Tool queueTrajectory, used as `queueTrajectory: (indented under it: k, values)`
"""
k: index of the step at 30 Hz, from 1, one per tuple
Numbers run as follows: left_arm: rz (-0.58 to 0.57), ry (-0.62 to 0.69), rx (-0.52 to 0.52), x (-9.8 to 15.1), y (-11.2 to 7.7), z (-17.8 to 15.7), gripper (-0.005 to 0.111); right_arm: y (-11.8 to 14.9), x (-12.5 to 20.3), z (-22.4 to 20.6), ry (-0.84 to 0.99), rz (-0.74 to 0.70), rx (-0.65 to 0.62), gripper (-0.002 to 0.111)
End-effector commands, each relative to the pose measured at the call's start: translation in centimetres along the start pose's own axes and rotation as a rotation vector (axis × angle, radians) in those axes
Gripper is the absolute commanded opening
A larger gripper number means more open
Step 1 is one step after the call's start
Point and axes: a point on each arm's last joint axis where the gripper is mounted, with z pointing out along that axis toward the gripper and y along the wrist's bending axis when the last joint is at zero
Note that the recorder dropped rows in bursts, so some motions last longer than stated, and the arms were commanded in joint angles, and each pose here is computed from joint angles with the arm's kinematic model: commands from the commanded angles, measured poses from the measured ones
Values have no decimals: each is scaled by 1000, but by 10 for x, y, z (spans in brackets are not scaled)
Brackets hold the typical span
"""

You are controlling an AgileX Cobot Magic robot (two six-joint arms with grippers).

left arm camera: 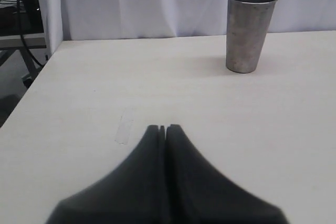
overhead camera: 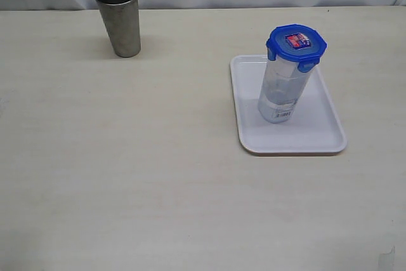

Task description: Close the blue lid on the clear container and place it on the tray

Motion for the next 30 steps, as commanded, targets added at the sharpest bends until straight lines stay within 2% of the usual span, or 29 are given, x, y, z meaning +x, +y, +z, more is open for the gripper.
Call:
queueTrajectory:
  k: [1, 30]
  values:
    - [14, -7, -1, 0, 0, 0, 0, 0, 0, 0, -5, 8, 4, 4]
    - [34, -23, 1, -1, 0, 0, 0, 0, 0, 0, -5, 8, 4, 4]
